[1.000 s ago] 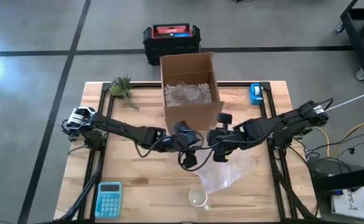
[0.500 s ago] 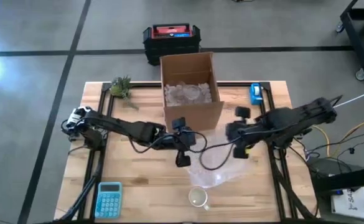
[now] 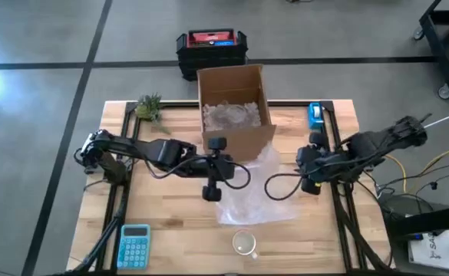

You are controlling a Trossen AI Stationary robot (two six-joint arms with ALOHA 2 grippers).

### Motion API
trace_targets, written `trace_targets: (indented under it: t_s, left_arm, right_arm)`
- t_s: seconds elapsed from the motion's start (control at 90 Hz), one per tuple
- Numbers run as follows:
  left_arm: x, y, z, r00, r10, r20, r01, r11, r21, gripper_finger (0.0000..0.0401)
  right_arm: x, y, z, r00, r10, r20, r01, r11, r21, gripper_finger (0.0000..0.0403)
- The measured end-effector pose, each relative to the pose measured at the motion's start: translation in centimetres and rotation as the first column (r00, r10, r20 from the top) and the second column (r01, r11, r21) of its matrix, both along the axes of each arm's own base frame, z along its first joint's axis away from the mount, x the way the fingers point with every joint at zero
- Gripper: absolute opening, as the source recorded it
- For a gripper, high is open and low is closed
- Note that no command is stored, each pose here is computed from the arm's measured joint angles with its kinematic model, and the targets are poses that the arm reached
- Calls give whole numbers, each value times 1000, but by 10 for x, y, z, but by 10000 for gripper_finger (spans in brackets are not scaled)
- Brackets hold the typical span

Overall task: Wrap mug
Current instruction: Wrap the gray mug with the bubble wrap

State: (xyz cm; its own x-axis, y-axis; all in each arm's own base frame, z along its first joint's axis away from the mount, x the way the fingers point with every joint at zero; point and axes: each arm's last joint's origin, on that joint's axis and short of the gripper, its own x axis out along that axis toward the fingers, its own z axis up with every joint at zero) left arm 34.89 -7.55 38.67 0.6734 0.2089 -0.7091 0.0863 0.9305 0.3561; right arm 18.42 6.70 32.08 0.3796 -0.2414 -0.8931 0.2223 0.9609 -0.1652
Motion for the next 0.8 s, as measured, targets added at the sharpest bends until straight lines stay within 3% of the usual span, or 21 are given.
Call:
trace_targets:
  t_s: [0.144, 0.322, 0.456, 0.6, 0.8]
  left_arm:
    - [-7, -9, 4, 1000, -23, -12, 23, 1000, -2, 0]
    - [-13, -23, 5, 998, -67, -11, 67, 998, -4, 0]
    - [-21, -34, 6, 997, -78, -21, 77, 997, -22, 0]
    - [-32, -49, 12, 995, -102, 0, 102, 994, -38, 0]
    - [-40, -52, 18, 997, -64, 39, 63, 998, 22, 0]
  right_arm:
    - [-3, 0, -52, 991, 9, -137, -9, 1000, -2, 163]
    - [1, 4, -100, 987, 111, -118, -99, 990, 98, 140]
    - [6, 5, -112, 973, 223, -65, -214, 969, 121, 116]
    - [14, -6, -117, 969, 247, -22, -244, 965, 94, 80]
    - [22, -25, -132, 959, 279, 46, -282, 958, 61, 18]
